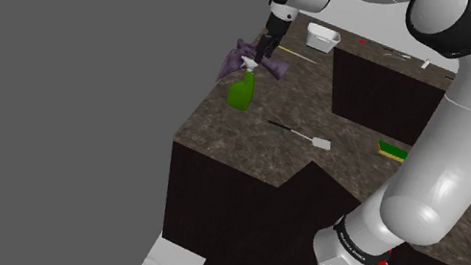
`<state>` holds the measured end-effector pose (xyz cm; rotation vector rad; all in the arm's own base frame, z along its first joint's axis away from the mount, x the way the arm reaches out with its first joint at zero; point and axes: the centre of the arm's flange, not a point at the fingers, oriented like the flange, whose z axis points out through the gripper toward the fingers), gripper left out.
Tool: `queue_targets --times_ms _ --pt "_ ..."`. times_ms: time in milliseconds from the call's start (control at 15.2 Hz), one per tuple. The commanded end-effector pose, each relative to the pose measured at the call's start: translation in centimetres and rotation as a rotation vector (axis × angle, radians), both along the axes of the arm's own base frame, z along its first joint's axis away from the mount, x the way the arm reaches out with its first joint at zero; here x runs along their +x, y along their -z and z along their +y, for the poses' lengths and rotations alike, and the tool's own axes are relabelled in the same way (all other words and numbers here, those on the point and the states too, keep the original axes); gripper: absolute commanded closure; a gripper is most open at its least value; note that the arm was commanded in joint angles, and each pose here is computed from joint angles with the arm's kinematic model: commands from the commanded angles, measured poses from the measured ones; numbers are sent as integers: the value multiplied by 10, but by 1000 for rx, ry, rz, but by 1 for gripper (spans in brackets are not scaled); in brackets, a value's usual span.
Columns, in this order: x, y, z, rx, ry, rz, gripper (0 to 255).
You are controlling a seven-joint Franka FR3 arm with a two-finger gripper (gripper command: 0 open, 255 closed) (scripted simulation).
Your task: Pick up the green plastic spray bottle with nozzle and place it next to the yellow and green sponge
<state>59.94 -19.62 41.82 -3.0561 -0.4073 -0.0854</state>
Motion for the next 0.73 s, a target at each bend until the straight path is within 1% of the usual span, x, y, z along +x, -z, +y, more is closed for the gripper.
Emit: queue_targets --times_ms 0,66,528,660 --pt "22 12 -8 7 -27 -7 0" --pt "24 13 -8 8 -28 -8 0" --pt "26 53 -6 8 -28 -8 0" --pt "26 53 -6 8 -28 -8 0"
